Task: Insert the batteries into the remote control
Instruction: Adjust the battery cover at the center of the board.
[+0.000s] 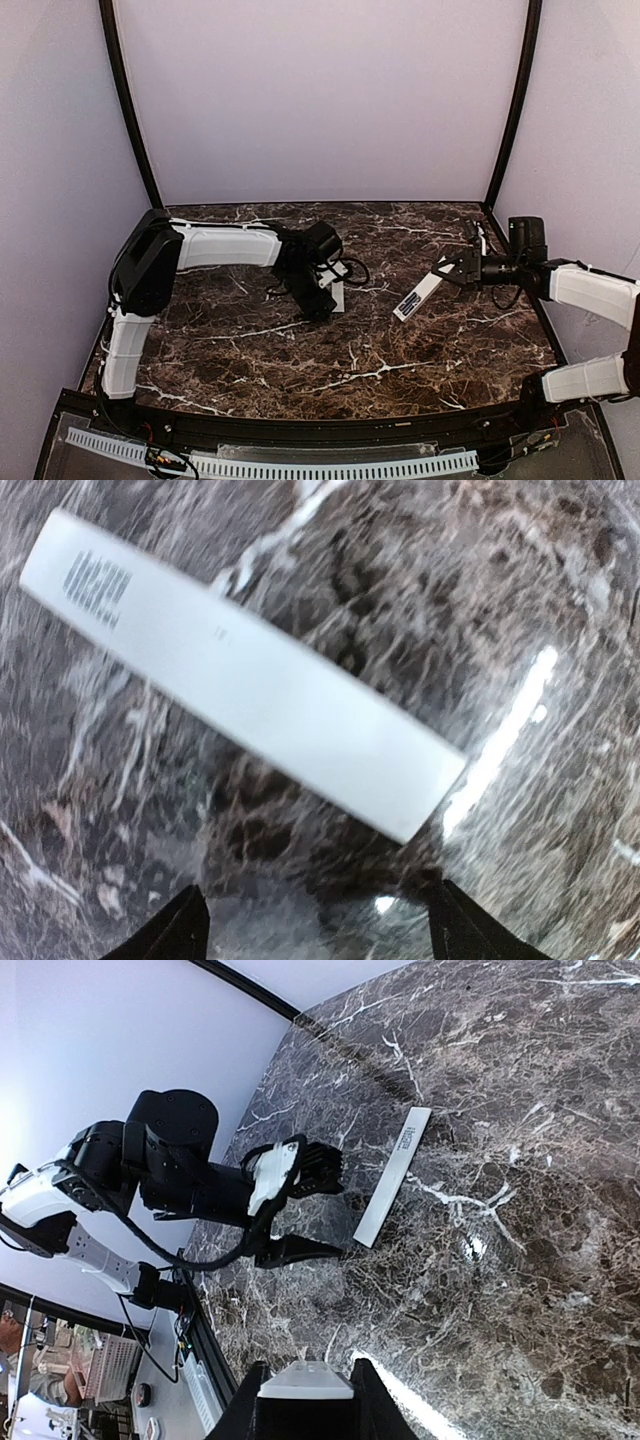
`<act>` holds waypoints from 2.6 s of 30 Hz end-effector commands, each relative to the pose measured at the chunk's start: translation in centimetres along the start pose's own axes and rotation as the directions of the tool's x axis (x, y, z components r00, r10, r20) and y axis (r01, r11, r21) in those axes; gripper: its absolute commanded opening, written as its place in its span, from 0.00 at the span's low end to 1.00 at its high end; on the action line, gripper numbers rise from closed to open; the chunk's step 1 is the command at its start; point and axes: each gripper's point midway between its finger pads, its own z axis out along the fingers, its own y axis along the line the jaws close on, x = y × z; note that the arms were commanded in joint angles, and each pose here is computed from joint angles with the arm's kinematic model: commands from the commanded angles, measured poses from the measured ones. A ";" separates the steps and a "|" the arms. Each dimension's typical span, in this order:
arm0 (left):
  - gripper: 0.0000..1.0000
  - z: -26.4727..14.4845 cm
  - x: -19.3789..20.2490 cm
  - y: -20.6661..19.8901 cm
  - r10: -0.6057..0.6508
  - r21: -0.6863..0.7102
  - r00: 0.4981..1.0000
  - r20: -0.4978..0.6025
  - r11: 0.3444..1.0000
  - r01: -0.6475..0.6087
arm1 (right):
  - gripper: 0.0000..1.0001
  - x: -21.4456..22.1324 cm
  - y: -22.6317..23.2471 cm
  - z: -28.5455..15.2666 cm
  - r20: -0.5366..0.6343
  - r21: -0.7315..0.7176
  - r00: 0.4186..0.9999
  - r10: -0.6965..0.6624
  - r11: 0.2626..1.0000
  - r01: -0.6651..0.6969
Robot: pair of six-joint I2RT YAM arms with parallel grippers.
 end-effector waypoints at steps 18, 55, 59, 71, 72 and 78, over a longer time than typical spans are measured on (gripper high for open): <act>0.93 -4.2 -5.7 2.1 -0.215 0.082 0.928 0.304 0.976 0.200 | 0.00 3.4 0.2 5.1 -0.123 -0.051 0.992 0.008 0.999 -0.014; 0.31 0.7 10.1 0.7 -0.018 0.127 0.989 -0.148 0.991 0.038 | 0.00 7.6 1.5 10.7 -0.190 -0.088 0.981 0.048 0.994 -0.066; 0.28 -0.1 10.0 1.1 0.000 0.143 0.992 -0.127 0.990 0.018 | 0.00 7.9 1.7 11.7 -0.187 -0.101 0.981 0.058 0.992 -0.078; 0.37 -3.0 12.2 -0.8 0.200 0.261 0.974 -0.108 0.951 -0.167 | 0.00 9.1 1.8 14.4 -0.190 -0.119 0.975 0.110 0.984 -0.135; 0.38 -3.4 12.2 -0.7 0.206 0.257 0.974 -0.098 0.950 -0.175 | 0.00 9.1 1.9 14.6 -0.191 -0.122 0.976 0.110 0.983 -0.134; 0.72 -6.0 9.9 0.8 0.158 0.141 0.987 0.003 0.978 -0.157 | 0.00 8.8 2.1 15.2 -0.181 -0.112 0.978 0.102 0.986 -0.124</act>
